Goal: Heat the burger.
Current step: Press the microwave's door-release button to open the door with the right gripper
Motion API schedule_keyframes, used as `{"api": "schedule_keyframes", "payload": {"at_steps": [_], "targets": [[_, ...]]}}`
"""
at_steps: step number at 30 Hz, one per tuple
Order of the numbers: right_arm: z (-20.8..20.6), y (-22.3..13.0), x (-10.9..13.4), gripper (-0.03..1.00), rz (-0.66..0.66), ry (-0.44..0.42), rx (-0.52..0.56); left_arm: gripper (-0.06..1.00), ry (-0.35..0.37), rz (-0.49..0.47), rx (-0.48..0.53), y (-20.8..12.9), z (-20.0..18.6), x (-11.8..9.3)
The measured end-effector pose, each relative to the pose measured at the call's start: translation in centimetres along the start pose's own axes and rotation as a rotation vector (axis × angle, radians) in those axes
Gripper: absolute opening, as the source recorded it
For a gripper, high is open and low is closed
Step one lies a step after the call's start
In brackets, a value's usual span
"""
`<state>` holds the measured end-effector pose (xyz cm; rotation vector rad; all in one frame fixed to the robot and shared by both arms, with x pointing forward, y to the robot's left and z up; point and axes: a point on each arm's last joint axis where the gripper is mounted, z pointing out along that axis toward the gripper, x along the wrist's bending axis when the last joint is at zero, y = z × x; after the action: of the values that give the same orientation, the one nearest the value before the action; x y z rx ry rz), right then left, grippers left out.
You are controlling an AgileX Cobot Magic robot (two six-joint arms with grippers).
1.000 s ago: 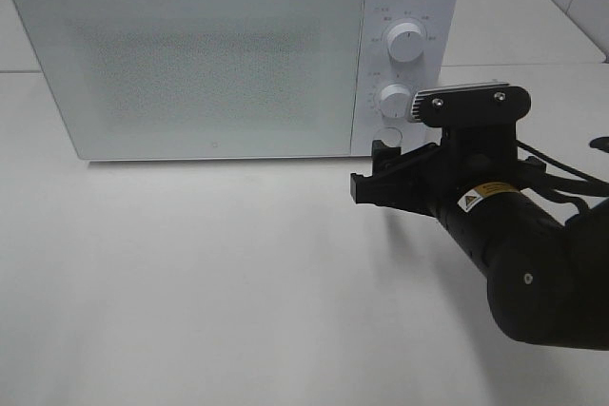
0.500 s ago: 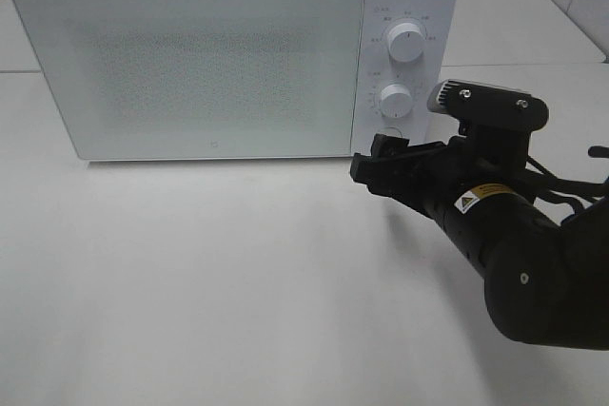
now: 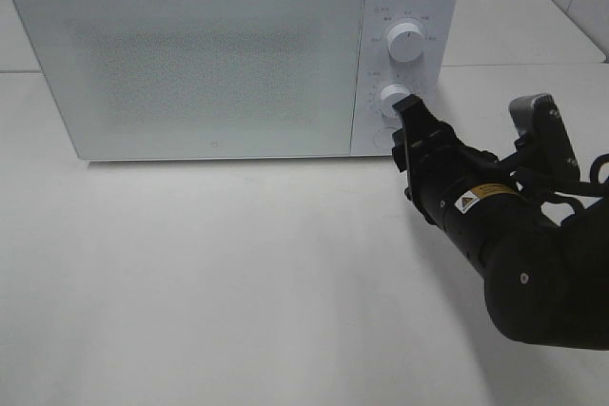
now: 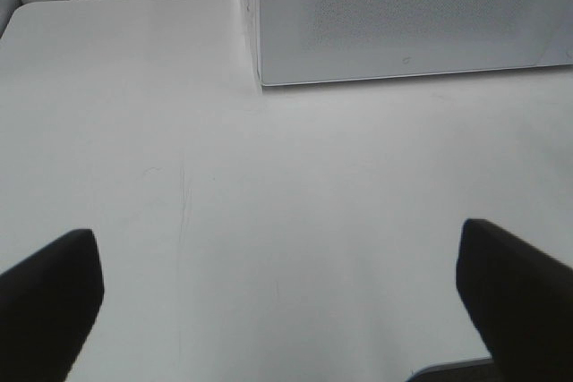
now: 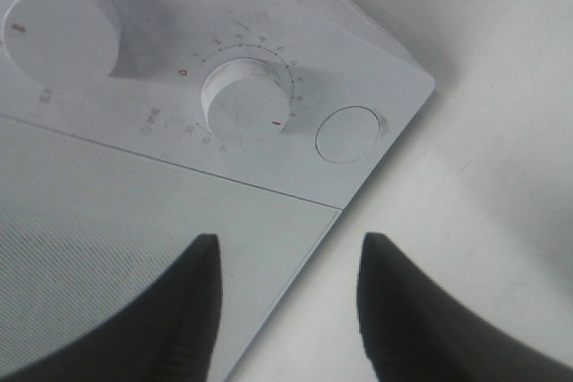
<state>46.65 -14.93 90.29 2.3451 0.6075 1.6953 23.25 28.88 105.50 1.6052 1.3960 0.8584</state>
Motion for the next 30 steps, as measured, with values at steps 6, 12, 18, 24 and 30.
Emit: {"api": "schedule_keyframes", "payload": {"at_steps": [6,12,18,24,30], "targets": [[0.0,0.0,0.0,0.27,0.215,0.000,0.000,0.99,0.000,0.000,0.000,0.0,0.0,0.0],[0.0,0.1,-0.3,0.05,0.325,-0.030,-0.015,0.99,0.000,0.000,0.000,0.0,0.0,0.0],[0.0,0.2,-0.8,0.01,0.402,-0.084,-0.037,0.99,0.000,0.000,0.000,0.0,0.0,0.0],[0.2,0.2,-1.1,0.01,0.420,-0.107,-0.052,0.99,0.000,0.000,0.000,0.0,0.0,0.0],[2.0,-0.3,-1.4,0.01,0.462,-0.133,-0.065,0.99,0.000,0.000,0.000,0.0,0.0,0.0]]}}
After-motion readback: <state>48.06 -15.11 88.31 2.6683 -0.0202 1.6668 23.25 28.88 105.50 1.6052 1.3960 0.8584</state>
